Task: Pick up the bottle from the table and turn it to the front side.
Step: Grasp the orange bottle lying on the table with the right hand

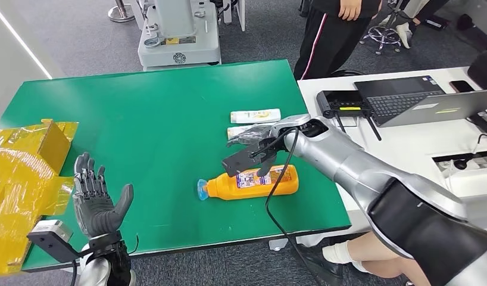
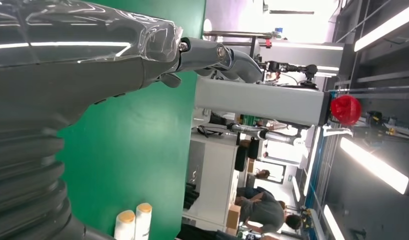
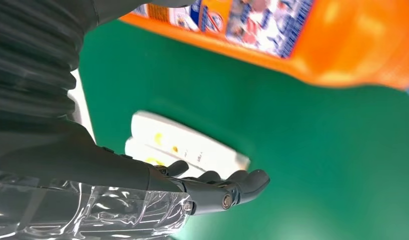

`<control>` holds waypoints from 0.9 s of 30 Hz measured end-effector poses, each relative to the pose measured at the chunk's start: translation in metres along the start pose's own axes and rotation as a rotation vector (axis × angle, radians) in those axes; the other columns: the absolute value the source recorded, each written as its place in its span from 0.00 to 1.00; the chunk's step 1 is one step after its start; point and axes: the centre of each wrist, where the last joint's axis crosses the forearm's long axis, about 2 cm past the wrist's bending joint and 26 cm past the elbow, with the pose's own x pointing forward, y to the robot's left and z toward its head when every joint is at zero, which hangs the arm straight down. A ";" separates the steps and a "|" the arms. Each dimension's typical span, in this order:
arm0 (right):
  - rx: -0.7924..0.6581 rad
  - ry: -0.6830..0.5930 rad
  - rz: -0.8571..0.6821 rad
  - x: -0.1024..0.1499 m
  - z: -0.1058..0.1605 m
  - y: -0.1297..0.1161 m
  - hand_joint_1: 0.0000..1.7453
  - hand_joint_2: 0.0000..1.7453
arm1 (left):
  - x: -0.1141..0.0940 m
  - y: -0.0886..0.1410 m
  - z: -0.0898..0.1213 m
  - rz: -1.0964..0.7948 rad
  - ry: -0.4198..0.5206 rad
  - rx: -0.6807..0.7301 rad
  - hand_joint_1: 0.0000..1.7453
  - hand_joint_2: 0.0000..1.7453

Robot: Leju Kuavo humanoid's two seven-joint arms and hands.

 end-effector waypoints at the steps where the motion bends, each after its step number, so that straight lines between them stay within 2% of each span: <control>1: 0.009 0.015 0.007 -0.002 -0.001 0.002 0.00 1.00 | 0.000 0.000 0.000 0.000 0.000 0.005 0.00 1.00; 9: 0.095 0.128 0.064 -0.016 -0.001 0.016 0.00 1.00 | 0.000 0.001 0.000 0.002 0.001 0.031 0.00 1.00; 14: 0.154 0.186 0.086 -0.019 0.002 0.012 0.00 1.00 | 0.000 0.001 0.000 0.007 0.001 0.035 0.00 1.00; 21: 0.191 0.202 0.084 -0.023 0.003 0.014 0.00 1.00 | 0.000 0.001 0.000 0.009 0.001 0.041 0.00 1.00; 27: 0.198 0.193 0.079 -0.025 -0.002 0.025 0.00 1.00 | 0.000 0.001 0.000 0.005 0.001 0.050 0.00 1.00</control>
